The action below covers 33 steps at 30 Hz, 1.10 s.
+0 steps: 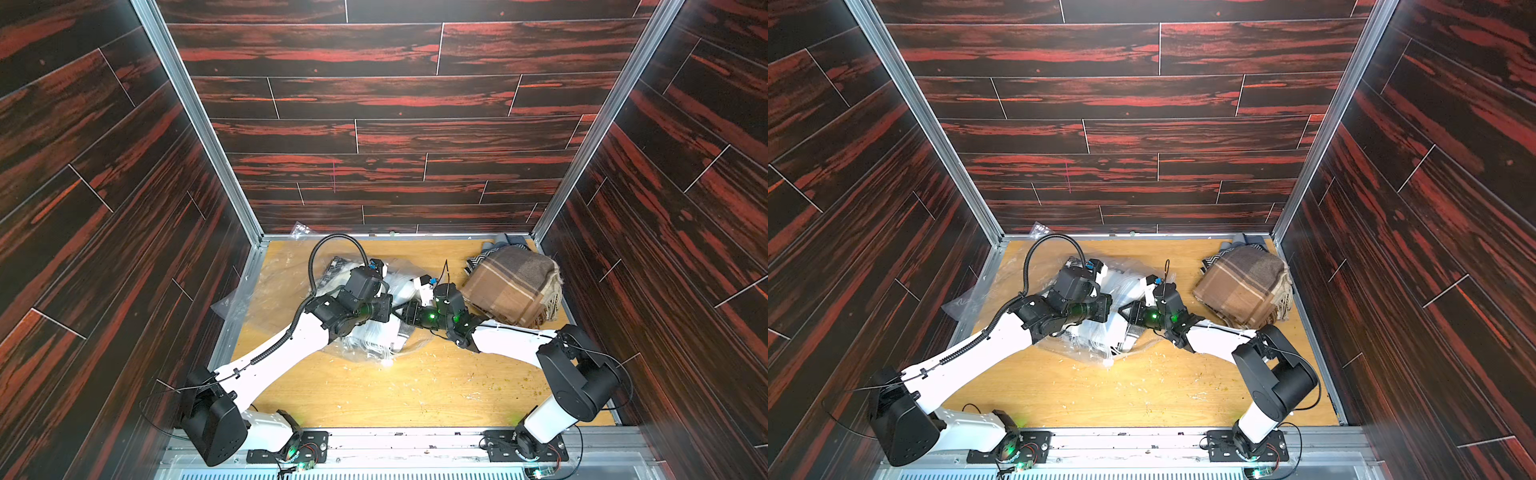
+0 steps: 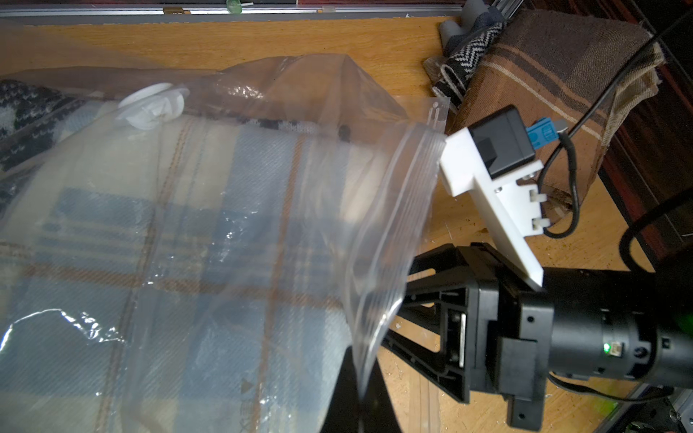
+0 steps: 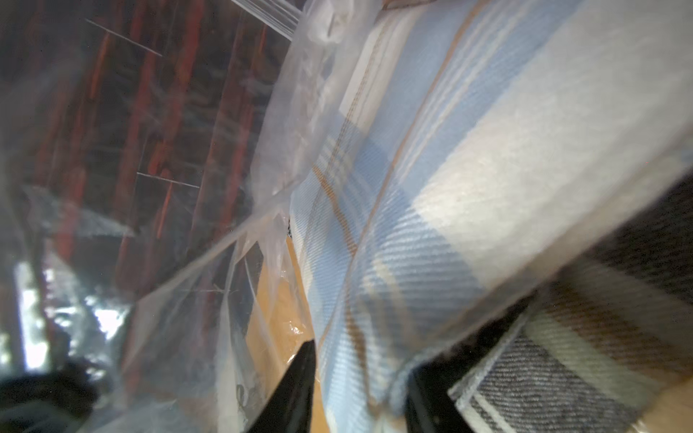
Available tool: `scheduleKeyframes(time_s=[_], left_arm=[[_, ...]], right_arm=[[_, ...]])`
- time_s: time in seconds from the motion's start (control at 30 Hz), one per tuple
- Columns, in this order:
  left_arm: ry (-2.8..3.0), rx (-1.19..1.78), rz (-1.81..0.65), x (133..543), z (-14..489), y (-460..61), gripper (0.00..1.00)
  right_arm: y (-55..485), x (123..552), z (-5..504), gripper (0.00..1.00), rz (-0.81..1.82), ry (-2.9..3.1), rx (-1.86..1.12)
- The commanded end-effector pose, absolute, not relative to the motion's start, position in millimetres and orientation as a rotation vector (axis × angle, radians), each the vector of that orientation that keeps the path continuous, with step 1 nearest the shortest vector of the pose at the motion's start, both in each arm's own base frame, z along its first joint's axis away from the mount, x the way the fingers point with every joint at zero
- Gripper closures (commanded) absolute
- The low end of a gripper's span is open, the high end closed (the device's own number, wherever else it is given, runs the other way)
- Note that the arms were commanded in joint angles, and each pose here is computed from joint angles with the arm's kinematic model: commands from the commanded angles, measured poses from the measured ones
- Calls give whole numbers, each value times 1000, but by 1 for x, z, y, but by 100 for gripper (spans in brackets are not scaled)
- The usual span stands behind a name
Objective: Take the scarf out of the vacuum bag
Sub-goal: Take out the scarf from the vacuum bag.
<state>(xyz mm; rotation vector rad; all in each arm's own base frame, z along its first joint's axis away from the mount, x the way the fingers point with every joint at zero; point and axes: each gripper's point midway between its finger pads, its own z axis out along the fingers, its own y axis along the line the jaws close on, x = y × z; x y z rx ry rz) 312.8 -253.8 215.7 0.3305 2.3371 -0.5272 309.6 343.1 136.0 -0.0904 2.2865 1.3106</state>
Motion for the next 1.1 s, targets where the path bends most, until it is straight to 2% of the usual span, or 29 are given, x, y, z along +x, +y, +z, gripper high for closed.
scheduleKeyframes(time_s=[0.0,0.27,0.37,0.4,0.43,0.5,0.57,0.6,0.83,1.07], left_arm=[[2309,338,-524,309,226,-250,100],[2301,341,-527,307,230,-249,100],[2302,340,-527,306,229,-248,100],[2301,338,-526,306,229,-248,100],[2303,337,-522,306,228,-247,100],[2300,334,-521,307,229,-247,100],[2305,332,-519,307,228,-248,100],[2306,331,-517,308,227,-248,100],[2311,311,-483,321,225,-252,100],[2234,243,-435,352,236,-257,100]], right_arm=[[348,308,125,55,1334,2291,-85],[360,321,120,46,1354,2271,-76],[363,325,121,46,1364,2266,-69],[364,325,121,49,1369,2264,-68],[365,326,122,58,1374,2260,-66],[365,326,124,84,1383,2253,-62],[363,324,126,97,1382,2249,-63],[362,324,127,100,1381,2247,-61],[358,321,140,100,1373,2227,-71],[361,328,149,100,1325,2263,-99]])
